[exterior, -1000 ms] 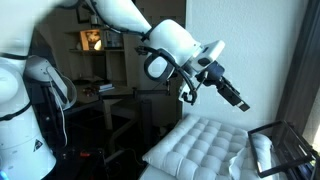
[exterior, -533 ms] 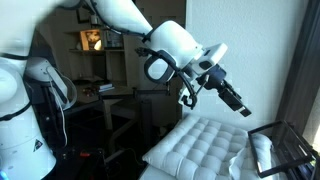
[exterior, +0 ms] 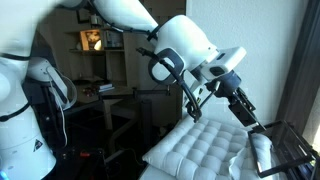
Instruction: Open the slot in the window screen
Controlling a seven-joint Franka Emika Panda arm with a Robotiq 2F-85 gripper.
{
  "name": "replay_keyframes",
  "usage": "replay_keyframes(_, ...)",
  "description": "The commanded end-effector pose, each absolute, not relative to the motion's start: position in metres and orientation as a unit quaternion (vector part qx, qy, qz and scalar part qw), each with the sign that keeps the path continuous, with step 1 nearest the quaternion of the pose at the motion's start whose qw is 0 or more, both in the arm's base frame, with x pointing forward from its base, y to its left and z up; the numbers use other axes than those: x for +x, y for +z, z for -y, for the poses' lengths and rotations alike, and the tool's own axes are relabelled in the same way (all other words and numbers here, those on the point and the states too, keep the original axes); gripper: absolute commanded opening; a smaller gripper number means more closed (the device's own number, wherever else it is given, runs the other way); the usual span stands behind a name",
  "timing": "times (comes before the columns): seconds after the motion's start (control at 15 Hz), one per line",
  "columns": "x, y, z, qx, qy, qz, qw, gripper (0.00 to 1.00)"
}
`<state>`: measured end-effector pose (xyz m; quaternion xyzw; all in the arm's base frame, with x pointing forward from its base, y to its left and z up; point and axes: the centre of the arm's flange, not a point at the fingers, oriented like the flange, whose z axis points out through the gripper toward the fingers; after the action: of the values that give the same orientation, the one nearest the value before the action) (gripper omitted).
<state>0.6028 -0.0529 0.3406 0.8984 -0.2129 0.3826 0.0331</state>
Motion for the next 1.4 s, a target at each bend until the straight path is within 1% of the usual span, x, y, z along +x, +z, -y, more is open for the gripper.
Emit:
replay_keyframes(0.0, 0.622, 0.341, 0.074, 0.895, 0.367, 0.252, 0.018, 1.00)
replay_keyframes(0.13, 0.627, 0.339, 0.084, 0.895, 0.359, 0.266, 0.017, 1.00)
replay_keyframes(0.33, 0.636, 0.333, 0.098, 0.909, 0.322, 0.264, -0.011, 1.00)
replay_keyframes(0.47, 0.643, 0.329, 0.103, 0.908, 0.310, 0.280, -0.016, 1.00)
replay_keyframes(1.13, 0.663, 0.303, 0.126, 0.880, 0.305, 0.362, 0.031, 1.00)
replay_keyframes(1.33, 0.668, 0.298, 0.129, 0.877, 0.302, 0.373, 0.036, 1.00)
